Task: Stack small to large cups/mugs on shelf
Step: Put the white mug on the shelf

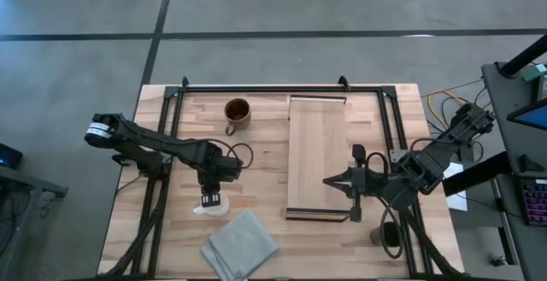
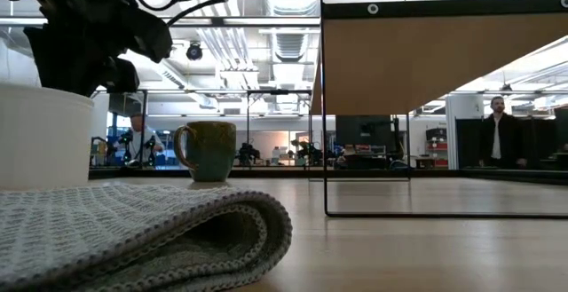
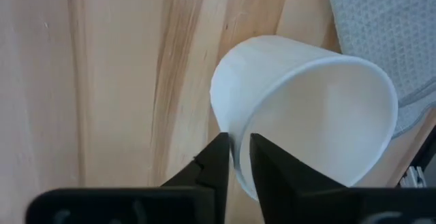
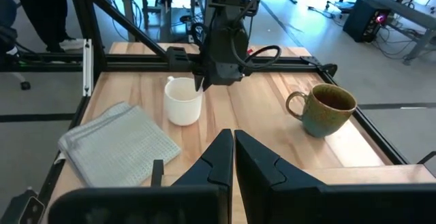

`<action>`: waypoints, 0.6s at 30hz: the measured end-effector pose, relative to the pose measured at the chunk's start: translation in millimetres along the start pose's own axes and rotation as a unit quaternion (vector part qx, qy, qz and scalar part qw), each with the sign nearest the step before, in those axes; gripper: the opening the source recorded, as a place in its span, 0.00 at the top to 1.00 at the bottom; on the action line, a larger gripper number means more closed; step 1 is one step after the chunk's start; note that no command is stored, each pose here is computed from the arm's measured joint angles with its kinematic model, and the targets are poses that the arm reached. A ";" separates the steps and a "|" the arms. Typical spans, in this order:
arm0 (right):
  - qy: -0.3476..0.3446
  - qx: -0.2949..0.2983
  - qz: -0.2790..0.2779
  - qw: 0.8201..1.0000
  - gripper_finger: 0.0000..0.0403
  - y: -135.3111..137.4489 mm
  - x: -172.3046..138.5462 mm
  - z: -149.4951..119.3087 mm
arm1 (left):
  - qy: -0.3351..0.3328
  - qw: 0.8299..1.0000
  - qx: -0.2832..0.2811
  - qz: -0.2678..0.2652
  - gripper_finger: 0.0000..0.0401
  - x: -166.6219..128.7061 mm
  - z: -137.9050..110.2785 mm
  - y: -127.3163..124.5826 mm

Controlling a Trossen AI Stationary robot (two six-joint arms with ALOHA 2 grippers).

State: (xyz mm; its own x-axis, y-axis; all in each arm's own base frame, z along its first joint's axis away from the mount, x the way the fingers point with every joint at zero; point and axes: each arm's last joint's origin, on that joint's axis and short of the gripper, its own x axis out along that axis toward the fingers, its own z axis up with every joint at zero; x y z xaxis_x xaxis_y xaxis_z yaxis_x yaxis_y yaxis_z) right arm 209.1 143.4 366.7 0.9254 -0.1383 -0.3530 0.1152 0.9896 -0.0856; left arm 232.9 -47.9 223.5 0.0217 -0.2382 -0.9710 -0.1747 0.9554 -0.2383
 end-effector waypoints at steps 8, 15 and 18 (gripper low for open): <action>0.000 0.000 0.000 1.000 0.98 0.0 0.0 0.0 | -0.002 1.000 -0.003 0.003 1.00 -0.5 0.8 1.6; 0.000 0.000 0.000 1.000 0.98 -0.3 -0.3 0.1 | -0.032 0.999 -0.016 0.015 1.00 -41.1 10.9 -1.9; -0.002 0.002 0.000 1.000 0.98 -0.3 -0.5 0.5 | -0.076 0.996 -0.021 0.030 1.00 -81.5 18.4 -4.6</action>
State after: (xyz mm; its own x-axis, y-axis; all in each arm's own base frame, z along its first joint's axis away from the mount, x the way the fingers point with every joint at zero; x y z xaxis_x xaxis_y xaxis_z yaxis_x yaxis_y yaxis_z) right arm 208.8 143.2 367.4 0.9267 -0.1375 -0.3498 0.1158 0.9899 -0.0822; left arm 250.1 -29.6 303.3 0.1576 -0.1481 -0.9763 -0.2210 0.9583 -0.1811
